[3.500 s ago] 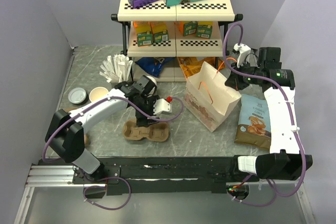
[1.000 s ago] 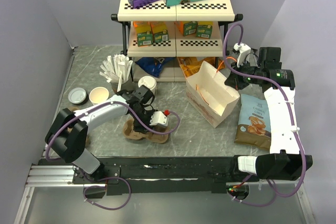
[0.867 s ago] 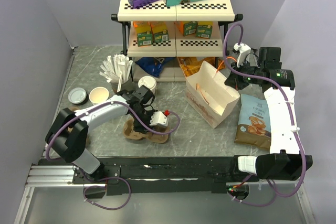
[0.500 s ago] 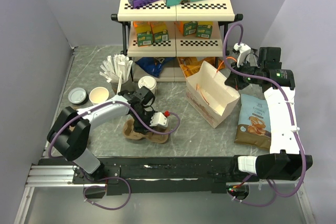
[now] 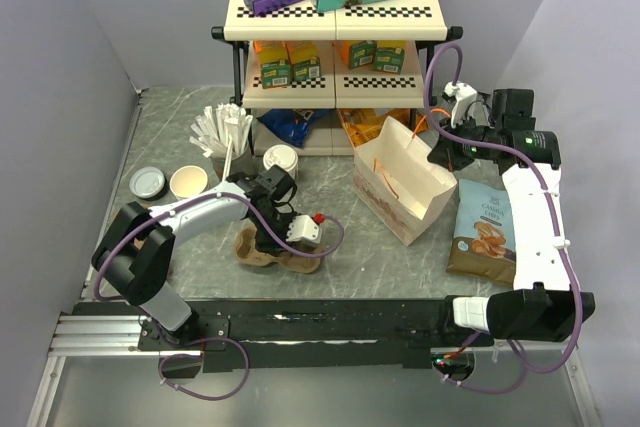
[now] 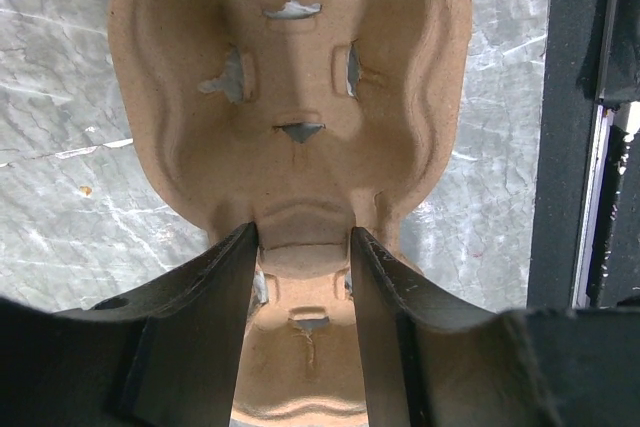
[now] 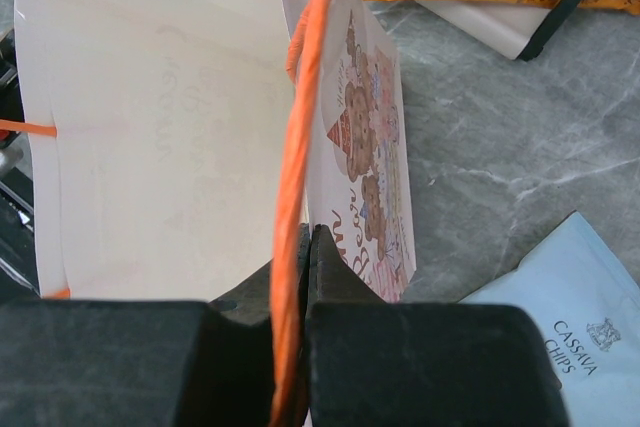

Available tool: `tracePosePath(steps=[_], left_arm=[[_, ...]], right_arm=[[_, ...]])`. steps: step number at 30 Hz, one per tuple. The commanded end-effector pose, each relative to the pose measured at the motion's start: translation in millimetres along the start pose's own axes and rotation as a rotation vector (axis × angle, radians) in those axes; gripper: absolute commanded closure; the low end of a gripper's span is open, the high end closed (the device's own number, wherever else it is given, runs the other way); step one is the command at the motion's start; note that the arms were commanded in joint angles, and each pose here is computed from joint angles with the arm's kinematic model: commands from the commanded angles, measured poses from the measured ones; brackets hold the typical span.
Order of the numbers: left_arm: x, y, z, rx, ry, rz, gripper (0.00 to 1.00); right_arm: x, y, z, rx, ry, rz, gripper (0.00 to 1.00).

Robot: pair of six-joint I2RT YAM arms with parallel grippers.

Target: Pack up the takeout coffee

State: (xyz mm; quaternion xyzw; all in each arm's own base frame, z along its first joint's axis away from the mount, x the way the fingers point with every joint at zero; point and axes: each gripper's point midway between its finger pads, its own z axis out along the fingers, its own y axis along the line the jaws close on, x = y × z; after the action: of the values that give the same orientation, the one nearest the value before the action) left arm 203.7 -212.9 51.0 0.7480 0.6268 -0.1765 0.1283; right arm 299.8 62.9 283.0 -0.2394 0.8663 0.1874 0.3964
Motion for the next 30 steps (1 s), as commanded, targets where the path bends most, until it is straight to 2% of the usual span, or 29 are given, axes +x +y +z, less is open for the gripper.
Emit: tracePosePath(steps=[1,12,14,21,23,26,28,30], left_arm=[[-2.3,-1.7,6.8,0.015,-0.011,0.030,0.52],[3.4,-5.2,12.5,0.016,0.001,0.030,0.52],[2.7,-4.9,12.3,0.016,-0.001,0.031,0.55],[3.2,-4.6,3.4,0.010,0.023,0.022,0.77],[2.9,-2.5,-1.2,0.000,0.020,0.021,0.79],[-5.6,3.3,-9.8,-0.013,-0.021,-0.003,0.87],[-17.8,12.9,-20.1,-0.020,-0.058,-0.029,0.99],[-38.8,26.2,-35.6,-0.035,-0.131,-0.059,0.99]], right_arm=[[-16.3,1.0,-4.2,0.007,-0.049,-0.031,1.00],[-15.6,-0.1,-2.9,0.008,-0.044,-0.023,1.00],[-16.2,0.2,-3.2,0.007,-0.046,-0.024,1.00],[-18.0,-1.9,-6.6,0.021,-0.041,-0.035,1.00],[-17.6,-2.3,-8.4,0.026,-0.037,-0.064,1.00],[-21.2,-8.1,-12.5,0.055,-0.034,-0.127,1.00],[-26.0,-8.9,-18.8,0.062,-0.036,-0.181,1.00],[-26.9,-7.3,-22.1,0.059,-0.033,-0.238,1.00]])
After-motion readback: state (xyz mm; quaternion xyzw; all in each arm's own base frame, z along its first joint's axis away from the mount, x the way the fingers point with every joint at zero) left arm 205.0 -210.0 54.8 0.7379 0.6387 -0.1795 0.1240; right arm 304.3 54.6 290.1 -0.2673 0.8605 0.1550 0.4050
